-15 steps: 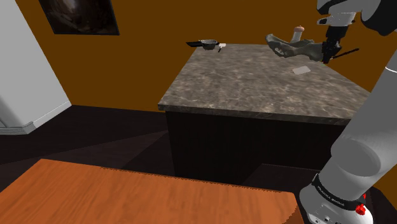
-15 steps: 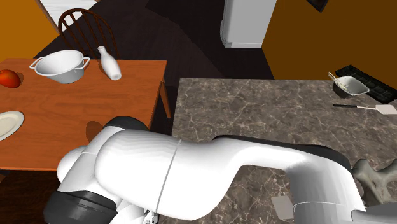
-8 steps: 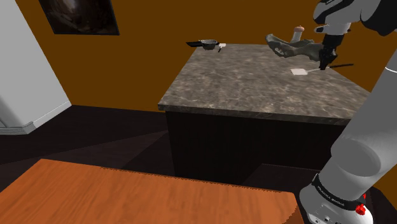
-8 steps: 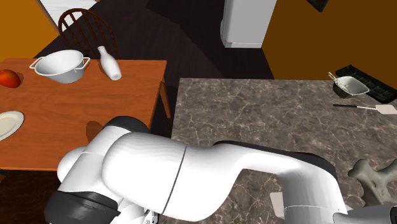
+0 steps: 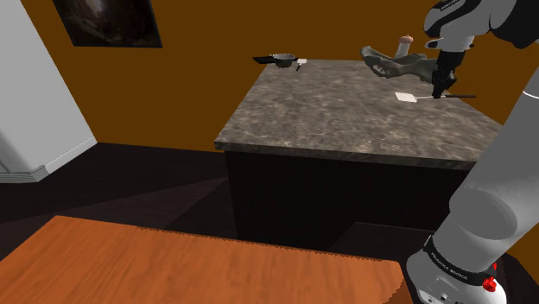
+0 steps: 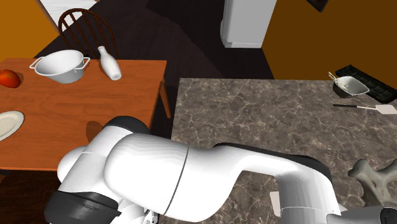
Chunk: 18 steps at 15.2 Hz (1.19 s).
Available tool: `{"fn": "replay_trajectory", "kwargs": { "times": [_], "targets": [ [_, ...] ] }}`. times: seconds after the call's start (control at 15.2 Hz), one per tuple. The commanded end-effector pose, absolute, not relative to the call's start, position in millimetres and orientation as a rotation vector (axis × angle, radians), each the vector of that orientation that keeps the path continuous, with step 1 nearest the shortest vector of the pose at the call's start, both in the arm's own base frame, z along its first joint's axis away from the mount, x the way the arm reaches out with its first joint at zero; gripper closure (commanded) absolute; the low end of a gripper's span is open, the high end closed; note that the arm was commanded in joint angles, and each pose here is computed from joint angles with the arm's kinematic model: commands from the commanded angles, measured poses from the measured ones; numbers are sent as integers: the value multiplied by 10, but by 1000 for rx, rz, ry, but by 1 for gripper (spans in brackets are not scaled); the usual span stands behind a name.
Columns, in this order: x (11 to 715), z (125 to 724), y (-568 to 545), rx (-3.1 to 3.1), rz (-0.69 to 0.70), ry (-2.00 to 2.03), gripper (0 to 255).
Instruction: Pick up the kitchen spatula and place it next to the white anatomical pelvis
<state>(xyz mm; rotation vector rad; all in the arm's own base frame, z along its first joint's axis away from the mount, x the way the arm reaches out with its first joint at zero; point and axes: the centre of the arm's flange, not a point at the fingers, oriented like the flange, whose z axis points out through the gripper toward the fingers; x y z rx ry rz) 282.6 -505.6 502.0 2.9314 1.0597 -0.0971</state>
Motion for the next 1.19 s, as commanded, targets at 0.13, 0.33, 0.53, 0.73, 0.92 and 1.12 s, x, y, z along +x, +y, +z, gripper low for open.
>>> {"fn": "replay_trajectory", "kwargs": {
  "times": [0.13, 0.33, 0.53, 0.73, 0.92, 1.12],
  "targets": [
    [2826, 5020, -5056, 2931, -97, 1060, 0],
    [2826, 5020, -5056, 2931, -97, 1060, 0],
    [2840, 5283, -5044, 2931, -97, 1060, 0],
    [2852, 5518, -5034, 2931, -97, 1060, 0],
    [2852, 5518, -5034, 2931, -97, 1060, 0],
    [2852, 5518, -5034, 2931, -97, 1060, 0]
  ]
}}
